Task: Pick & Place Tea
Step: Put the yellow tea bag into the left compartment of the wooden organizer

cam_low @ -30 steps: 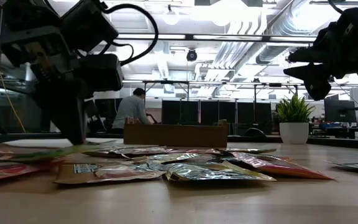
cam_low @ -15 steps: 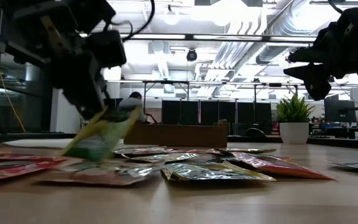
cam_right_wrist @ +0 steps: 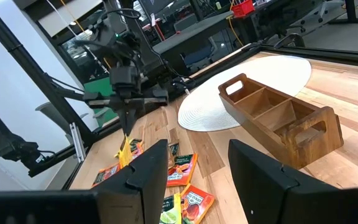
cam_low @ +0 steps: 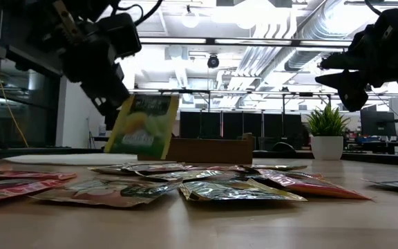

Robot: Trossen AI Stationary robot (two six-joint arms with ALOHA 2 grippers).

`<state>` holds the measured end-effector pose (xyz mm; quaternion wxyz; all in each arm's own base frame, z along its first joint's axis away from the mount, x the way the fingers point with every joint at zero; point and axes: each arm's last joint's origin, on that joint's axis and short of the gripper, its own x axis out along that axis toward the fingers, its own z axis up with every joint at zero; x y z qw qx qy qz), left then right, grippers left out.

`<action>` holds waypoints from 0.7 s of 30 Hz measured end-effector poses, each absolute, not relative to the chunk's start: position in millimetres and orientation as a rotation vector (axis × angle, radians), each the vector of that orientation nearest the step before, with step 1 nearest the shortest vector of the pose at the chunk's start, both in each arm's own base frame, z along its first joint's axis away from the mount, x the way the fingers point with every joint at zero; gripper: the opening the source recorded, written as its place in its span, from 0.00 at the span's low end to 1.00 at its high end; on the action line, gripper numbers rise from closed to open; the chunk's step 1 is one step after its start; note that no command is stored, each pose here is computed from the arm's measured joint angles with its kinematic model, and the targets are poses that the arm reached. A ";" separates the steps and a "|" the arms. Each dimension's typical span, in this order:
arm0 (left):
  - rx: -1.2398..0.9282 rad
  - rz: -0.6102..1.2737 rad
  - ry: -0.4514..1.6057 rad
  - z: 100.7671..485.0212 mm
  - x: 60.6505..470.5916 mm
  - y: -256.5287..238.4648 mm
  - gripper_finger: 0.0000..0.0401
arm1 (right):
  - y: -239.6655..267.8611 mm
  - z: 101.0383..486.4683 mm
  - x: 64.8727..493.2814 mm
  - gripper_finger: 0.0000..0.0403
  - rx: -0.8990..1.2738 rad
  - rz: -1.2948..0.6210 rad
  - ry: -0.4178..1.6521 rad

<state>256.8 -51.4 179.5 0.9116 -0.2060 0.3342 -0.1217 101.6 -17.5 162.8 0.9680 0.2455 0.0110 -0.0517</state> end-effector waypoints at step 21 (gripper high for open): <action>-0.213 0.068 0.565 225.5 235.8 70.5 0.00 | -17.5 163.0 101.6 0.41 0.496 -0.104 0.021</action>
